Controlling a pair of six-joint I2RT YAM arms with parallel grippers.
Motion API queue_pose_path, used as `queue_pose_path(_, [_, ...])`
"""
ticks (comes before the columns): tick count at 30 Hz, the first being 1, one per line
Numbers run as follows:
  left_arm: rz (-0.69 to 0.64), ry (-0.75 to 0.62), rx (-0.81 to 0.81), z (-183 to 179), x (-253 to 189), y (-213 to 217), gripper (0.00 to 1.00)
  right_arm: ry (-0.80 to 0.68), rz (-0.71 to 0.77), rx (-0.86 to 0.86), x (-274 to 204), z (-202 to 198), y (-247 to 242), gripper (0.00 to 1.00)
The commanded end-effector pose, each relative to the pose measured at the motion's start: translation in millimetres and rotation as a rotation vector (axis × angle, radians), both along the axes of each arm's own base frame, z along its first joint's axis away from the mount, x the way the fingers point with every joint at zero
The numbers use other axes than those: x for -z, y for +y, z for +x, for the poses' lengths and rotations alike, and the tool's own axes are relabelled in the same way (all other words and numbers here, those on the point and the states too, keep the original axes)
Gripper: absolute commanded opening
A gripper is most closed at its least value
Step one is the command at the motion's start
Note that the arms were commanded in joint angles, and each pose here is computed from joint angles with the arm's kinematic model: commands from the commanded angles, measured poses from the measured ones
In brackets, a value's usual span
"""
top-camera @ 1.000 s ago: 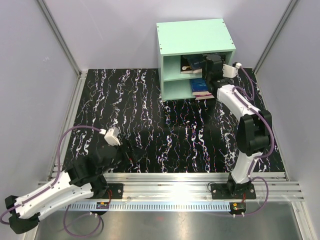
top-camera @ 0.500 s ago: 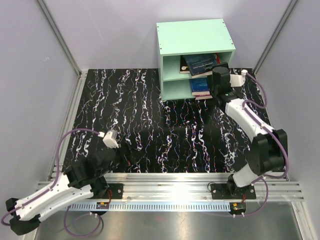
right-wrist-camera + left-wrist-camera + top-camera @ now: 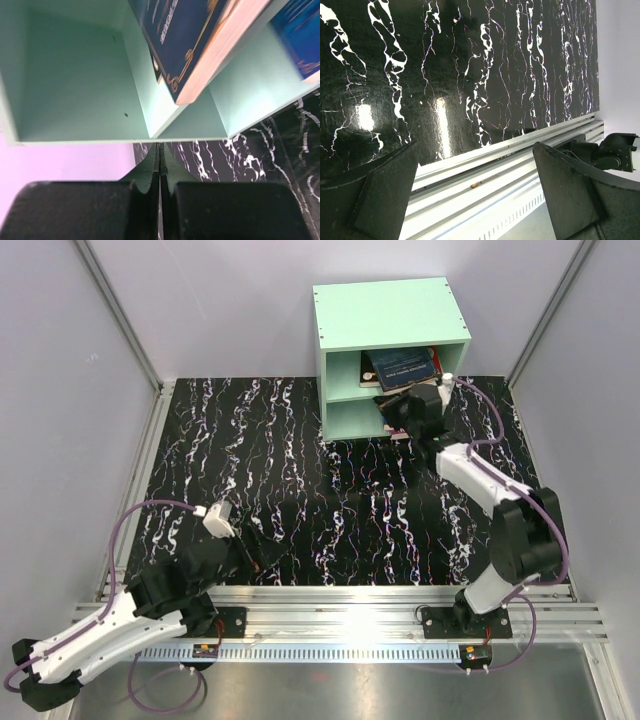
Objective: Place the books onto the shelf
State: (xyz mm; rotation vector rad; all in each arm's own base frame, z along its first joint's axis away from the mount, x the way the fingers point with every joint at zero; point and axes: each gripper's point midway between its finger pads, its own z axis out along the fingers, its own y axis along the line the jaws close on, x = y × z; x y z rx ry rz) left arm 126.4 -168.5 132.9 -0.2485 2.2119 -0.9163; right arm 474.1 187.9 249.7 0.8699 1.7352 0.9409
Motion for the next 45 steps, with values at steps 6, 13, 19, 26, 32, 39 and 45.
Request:
queue_pose_path(6, [-0.022,-0.009,-0.014,2.9,-3.3,-1.3,0.99,-0.103,-0.041,-0.101,-23.5,36.6,75.0,0.01])
queue_pose_path(13, [0.009,-0.005,-0.014,0.7,3.1,4.6,0.99,-0.043,-0.066,0.109,-2.8,72.1,81.1,0.0])
queue_pose_path(19, [0.033,-0.012,-0.013,-2.0,7.6,12.3,0.99,0.04,-0.1,0.271,18.5,99.3,86.7,0.0])
queue_pose_path(26, [0.027,-0.018,0.011,-3.3,12.4,8.4,0.99,0.162,-0.288,0.485,45.4,96.0,66.2,0.0])
queue_pose_path(32, [0.044,-0.014,0.033,-4.3,16.8,5.4,0.99,0.208,-0.373,0.63,54.8,81.4,34.9,0.0])
queue_pose_path(39, [0.065,-0.003,0.045,-5.1,24.3,3.9,0.99,0.183,-0.584,0.742,53.2,85.3,5.3,0.0])
queue_pose_path(45, [0.081,0.023,0.036,-4.1,34.6,2.4,0.99,0.2,-0.644,0.782,65.5,94.4,-22.2,0.0])
